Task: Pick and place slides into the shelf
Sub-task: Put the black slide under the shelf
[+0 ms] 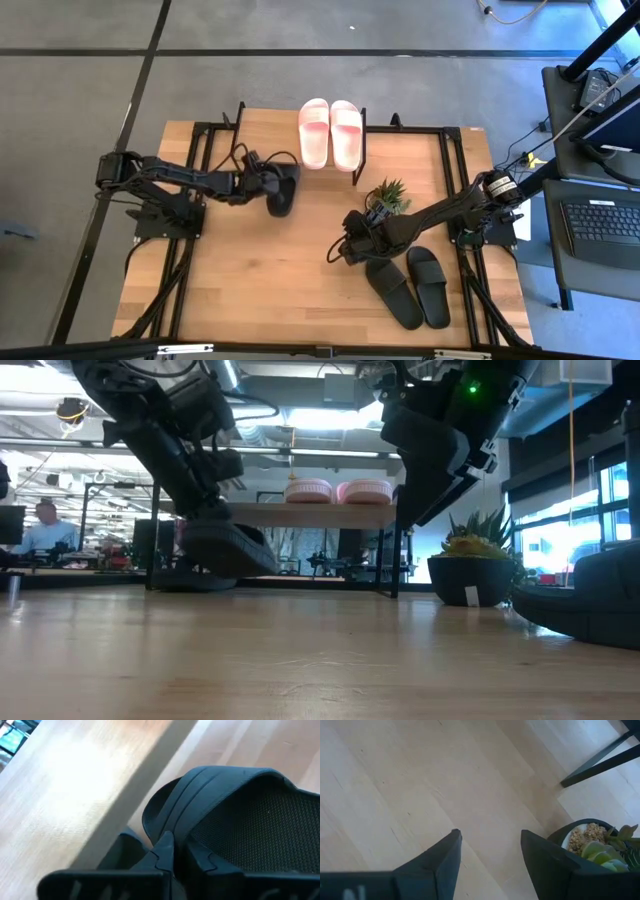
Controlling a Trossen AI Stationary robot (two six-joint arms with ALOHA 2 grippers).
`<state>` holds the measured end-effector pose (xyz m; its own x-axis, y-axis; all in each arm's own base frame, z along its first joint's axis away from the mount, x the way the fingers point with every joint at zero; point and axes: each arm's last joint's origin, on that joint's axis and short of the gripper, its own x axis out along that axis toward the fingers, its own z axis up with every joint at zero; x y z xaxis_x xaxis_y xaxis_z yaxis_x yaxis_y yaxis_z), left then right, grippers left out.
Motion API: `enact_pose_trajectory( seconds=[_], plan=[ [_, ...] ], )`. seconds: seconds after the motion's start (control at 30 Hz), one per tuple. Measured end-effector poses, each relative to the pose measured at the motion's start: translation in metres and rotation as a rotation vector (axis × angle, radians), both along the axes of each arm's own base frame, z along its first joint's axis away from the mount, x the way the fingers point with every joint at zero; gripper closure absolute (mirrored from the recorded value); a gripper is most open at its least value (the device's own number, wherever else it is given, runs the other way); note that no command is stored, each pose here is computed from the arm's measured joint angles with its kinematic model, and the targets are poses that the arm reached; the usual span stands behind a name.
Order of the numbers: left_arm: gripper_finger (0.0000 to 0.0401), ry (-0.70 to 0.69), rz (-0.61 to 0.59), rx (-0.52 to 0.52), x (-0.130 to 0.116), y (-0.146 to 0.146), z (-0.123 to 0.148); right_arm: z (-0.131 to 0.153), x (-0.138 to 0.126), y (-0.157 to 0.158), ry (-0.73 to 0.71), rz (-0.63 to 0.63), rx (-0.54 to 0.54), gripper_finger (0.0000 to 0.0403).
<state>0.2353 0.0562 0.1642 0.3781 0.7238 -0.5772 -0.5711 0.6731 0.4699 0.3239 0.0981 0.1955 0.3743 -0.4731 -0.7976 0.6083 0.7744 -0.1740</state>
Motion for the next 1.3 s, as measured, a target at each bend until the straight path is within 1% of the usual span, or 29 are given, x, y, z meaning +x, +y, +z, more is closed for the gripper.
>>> enact_pose_trajectory(
  seconds=[0.13, 0.27, 0.4, 0.57, 0.7, 0.8, 0.87, 0.97, 1.1, 1.17, 1.2, 1.27, 1.3],
  plan=[
    [0.0378, -0.002, -0.001, -0.006, 0.0, 0.0, 0.0, 0.0, 0.0, 0.0, 0.0, 0.0, 0.0, 0.0197],
    [0.0367, -0.001, -0.039, -0.03, 0.001, -0.003, -0.001, 0.0, 0.0, 0.0, 0.0, 0.0, 0.0, 0.0197],
    [0.0352, -0.011, -0.032, -0.038, 0.001, -0.003, -0.001, 0.0, 0.0, 0.0, 0.0, -0.001, 0.0, 0.0197],
    [0.0312, -0.023, -0.034, -0.072, 0.001, 0.0, -0.001, 0.0, 0.0, 0.0, 0.0, -0.001, 0.001, 0.0197],
    [0.0276, -0.027, -0.031, -0.082, 0.0, 0.002, -0.001, 0.0, 0.0, 0.0, -0.001, -0.002, 0.001, 0.0197],
    [0.0257, -0.03, -0.033, -0.089, 0.0, 0.002, -0.002, 0.0, 0.0, 0.0, -0.001, -0.002, 0.002, 0.0197],
    [0.025, -0.042, -0.03, -0.1, 0.001, 0.001, -0.001, 0.0, 0.0, 0.0, 0.0, -0.002, 0.005, 0.0197],
    [0.0246, -0.067, -0.051, -0.15, 0.002, -0.002, -0.002, 0.0, 0.0, 0.0, 0.002, 0.0, 0.01, 0.0197],
    [0.0245, -0.091, -0.047, -0.17, 0.002, -0.006, -0.002, 0.0, 0.0, 0.0, 0.002, 0.0, 0.011, 0.0197],
    [0.0245, -0.111, -0.078, -0.205, 0.002, -0.012, 0.002, 0.0, 0.0, 0.001, 0.003, 0.002, 0.015, 0.0197],
    [0.0245, -0.122, -0.116, -0.234, 0.002, -0.016, 0.004, 0.0, 0.0, 0.001, 0.007, 0.004, 0.025, 0.0197],
    [0.0245, -0.12, -0.233, -0.324, 0.0, -0.026, 0.008, -0.001, 0.0, 0.002, 0.013, 0.009, 0.043, 0.0197],
    [0.0245, -0.127, -0.321, -0.393, 0.0, -0.033, 0.011, -0.001, 0.0, 0.002, 0.016, 0.012, 0.053, 0.0197]
  ],
)
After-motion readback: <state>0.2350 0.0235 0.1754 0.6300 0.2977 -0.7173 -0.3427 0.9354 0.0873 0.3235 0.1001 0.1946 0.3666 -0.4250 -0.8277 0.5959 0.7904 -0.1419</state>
